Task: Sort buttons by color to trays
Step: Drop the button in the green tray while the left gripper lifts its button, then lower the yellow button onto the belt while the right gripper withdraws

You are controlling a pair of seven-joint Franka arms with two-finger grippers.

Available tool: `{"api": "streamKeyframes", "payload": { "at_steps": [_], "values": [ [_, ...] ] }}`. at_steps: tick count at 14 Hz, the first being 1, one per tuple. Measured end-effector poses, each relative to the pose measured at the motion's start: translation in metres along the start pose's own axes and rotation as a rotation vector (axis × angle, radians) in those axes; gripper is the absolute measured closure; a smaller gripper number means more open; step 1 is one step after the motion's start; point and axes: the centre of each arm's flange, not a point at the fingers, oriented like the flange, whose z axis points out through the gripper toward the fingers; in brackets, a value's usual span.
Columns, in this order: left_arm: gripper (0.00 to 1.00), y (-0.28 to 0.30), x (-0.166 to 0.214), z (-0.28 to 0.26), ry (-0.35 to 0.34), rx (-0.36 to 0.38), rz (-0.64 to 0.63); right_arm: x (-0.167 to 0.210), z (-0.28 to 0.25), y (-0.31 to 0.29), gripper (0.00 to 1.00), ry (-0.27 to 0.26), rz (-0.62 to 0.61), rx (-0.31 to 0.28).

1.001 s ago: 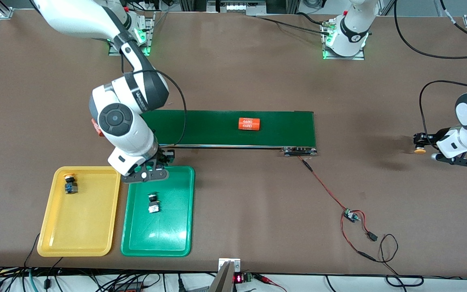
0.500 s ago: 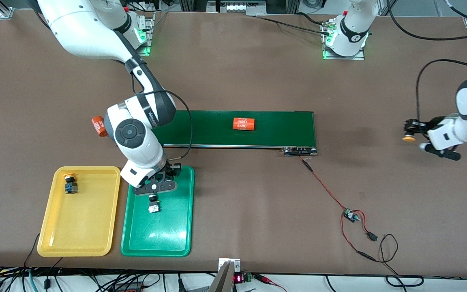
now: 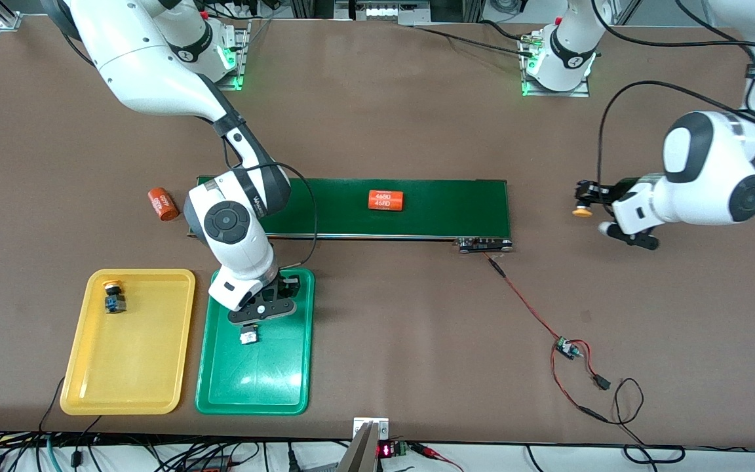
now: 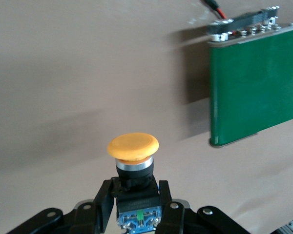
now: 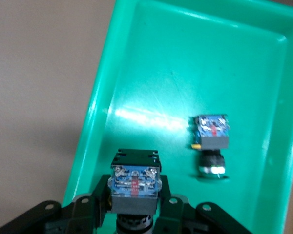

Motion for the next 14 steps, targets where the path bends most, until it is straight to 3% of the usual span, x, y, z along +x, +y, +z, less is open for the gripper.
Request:
{"api": "streamKeyframes", "payload": {
  "at_steps": [3,8,10,14],
  "values": [
    [0.58,0.034,0.008,0.009,0.027,-0.014,-0.029,0.0,0.013,-0.002,0.57,0.033,-0.002,0.02],
    [0.58,0.136,0.025,0.03,0.102,0.049,-0.022,-0.001,0.016,-0.001,0.53,0.036,-0.001,0.021],
    [0.58,0.158,0.028,0.038,0.137,0.065,0.01,-0.001,0.016,-0.001,0.4,0.037,-0.001,0.022],
    [0.58,0.183,0.036,0.059,0.187,0.064,0.038,0.0,0.015,-0.001,0.01,0.041,0.0,0.023]
  ]
}}
